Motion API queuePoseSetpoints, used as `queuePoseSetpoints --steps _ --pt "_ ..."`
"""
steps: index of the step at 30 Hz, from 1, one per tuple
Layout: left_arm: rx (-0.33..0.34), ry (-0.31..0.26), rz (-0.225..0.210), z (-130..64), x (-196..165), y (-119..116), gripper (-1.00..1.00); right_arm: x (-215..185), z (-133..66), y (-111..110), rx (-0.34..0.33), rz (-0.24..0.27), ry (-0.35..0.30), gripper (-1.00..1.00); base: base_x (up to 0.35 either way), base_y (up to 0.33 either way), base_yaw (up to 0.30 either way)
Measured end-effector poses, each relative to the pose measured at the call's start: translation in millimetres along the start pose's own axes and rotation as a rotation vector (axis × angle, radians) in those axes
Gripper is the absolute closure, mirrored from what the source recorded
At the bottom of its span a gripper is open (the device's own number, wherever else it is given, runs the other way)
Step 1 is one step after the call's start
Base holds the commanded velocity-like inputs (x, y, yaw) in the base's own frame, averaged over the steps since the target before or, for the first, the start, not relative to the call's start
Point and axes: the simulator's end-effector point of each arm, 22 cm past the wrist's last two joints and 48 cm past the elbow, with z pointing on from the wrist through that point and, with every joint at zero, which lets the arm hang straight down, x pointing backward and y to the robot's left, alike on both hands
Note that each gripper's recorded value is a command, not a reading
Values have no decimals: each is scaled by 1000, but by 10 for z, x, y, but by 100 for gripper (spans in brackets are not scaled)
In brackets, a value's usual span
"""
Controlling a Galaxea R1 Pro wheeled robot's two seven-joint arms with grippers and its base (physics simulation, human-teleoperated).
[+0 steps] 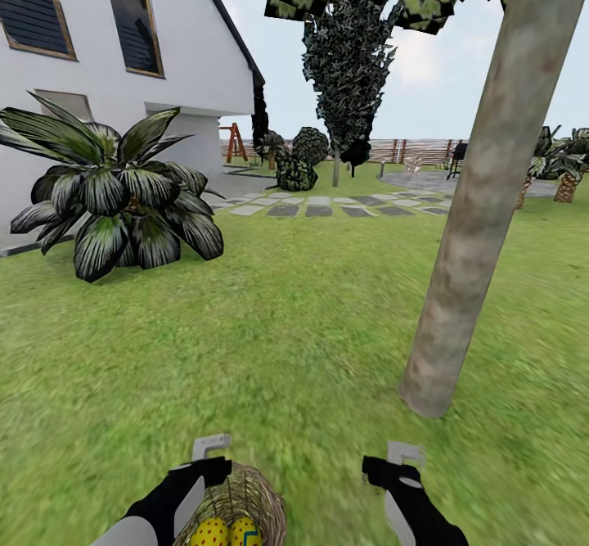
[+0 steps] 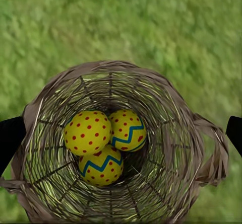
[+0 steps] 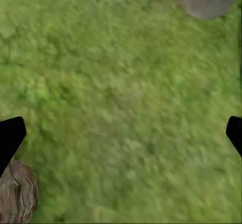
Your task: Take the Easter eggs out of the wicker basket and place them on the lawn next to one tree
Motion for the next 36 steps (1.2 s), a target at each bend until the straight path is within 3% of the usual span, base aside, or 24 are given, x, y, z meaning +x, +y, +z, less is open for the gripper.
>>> queuePoseSetpoints --steps 5,8,15,28,36 --pt "-9 15 -5 4 52 26 -100 -614 -296 55 -20 30 -76 -100 0 0 0" --pt "-11 37 -3 3 100 30 -100 -898 -555 112 -72 58 -110 -100 0 0 0" --pt "2 88 1 -3 211 3 -100 -1190 -772 124 -110 81 -166 -100 0 0 0" --pt "4 96 -2 -5 228 -1 -100 -1203 -849 67 -109 86 -181 -100 0 0 0" --pt "5 91 -3 92 276 6 -100 -1120 -759 79 -112 86 -178 -100 0 0 0"
